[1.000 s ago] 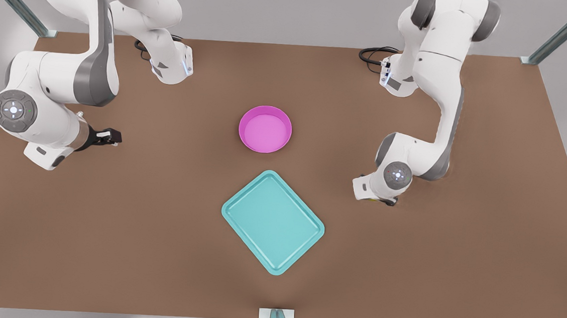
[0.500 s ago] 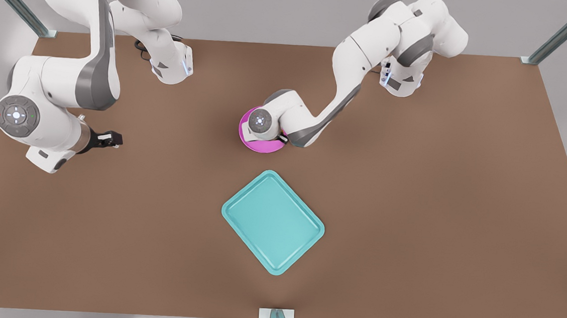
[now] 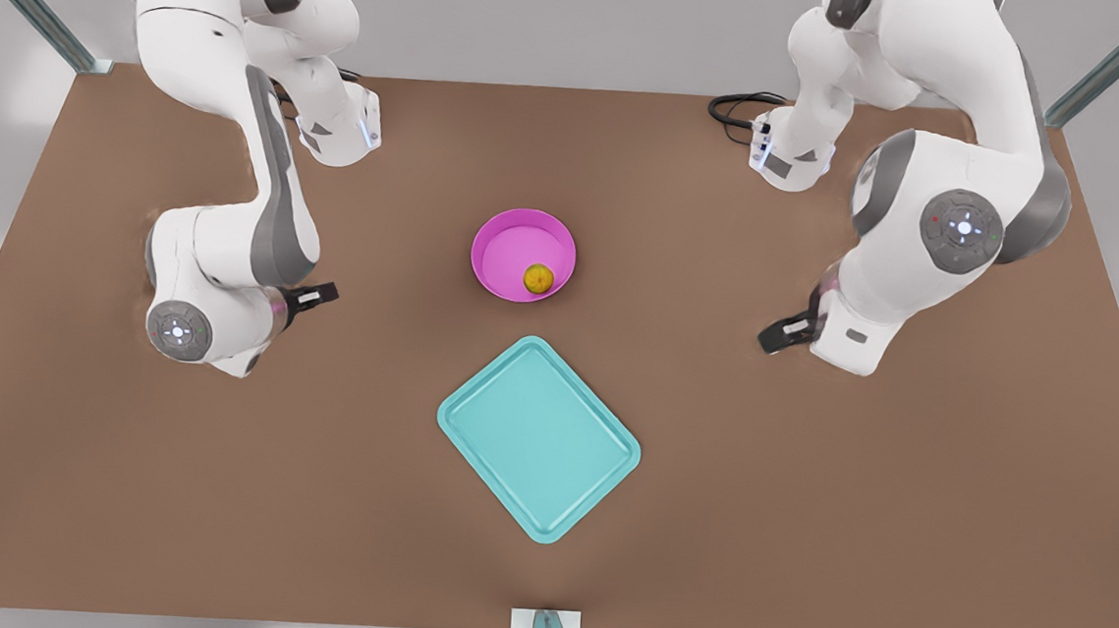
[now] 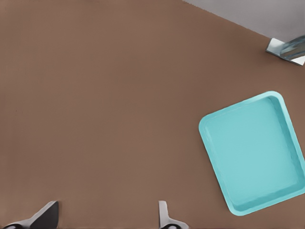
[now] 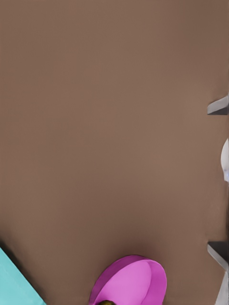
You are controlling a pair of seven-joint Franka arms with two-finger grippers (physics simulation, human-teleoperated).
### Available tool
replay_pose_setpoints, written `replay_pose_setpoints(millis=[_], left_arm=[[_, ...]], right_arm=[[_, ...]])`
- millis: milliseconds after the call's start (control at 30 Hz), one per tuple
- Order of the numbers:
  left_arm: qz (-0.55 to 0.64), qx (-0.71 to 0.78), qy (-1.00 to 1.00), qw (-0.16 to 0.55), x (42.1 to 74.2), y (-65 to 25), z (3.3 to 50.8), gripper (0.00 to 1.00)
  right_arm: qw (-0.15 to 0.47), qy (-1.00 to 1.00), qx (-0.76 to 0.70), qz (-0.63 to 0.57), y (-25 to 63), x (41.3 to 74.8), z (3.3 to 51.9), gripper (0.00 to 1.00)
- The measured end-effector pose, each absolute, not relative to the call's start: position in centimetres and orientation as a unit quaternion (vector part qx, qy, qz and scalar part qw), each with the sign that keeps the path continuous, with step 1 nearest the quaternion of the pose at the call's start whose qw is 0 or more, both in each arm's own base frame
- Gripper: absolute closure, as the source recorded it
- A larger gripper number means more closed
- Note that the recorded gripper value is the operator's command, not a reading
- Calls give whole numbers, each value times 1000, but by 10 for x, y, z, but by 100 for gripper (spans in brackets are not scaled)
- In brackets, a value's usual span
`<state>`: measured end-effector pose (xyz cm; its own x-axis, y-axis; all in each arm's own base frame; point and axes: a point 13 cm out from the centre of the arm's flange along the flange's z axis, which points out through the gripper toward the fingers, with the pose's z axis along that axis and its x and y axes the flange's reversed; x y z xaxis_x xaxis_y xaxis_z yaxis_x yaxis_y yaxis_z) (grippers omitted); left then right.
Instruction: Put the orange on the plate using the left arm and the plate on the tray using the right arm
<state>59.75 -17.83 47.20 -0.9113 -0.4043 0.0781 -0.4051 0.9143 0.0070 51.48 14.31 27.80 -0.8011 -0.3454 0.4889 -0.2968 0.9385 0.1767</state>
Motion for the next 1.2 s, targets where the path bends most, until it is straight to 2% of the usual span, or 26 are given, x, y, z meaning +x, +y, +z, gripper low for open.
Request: replay_pose_setpoints(millis=[133, 200, 233, 333, 433, 533, 900, 933, 967, 1033, 1133, 1200], left_arm=[[37, 186, -979, 71, 562, -117, 513, 0], [21, 164, -983, 81, 551, -117, 514, 0], [14, 154, -984, 88, 547, -119, 511, 0], [5, 137, -985, 105, 538, -117, 509, 0], [0, 124, -985, 117, 531, -113, 511, 0], [-3, 110, -986, 128, 525, -113, 510, 0], [-7, 88, -984, 153, 516, -105, 505, 0], [-6, 86, -984, 154, 516, -104, 505, 0], [-5, 85, -984, 155, 515, -104, 506, 0], [-3, 82, -984, 157, 514, -103, 506, 0], [-1, 77, -984, 159, 514, -105, 505, 0], [0, 74, -984, 161, 514, -105, 504, 0]], right_arm=[[259, -929, 260, -55, 275, 420, 202, 0], [237, -931, 269, -61, 296, 368, 163, 0], [219, -937, 266, -64, 299, 357, 149, 0], [163, -954, 241, -71, 300, 363, 122, 0], [138, -961, 230, -73, 311, 369, 97, 0], [119, -959, 244, -80, 340, 363, 94, 0], [135, -954, 253, -82, 374, 335, 47, 0], [135, -954, 253, -83, 376, 334, 47, 7], [134, -954, 253, -84, 376, 335, 46, 19], [134, -954, 253, -84, 376, 336, 46, 23], [140, -952, 260, -85, 379, 328, 42, 23], [148, -949, 267, -84, 383, 319, 38, 32]])
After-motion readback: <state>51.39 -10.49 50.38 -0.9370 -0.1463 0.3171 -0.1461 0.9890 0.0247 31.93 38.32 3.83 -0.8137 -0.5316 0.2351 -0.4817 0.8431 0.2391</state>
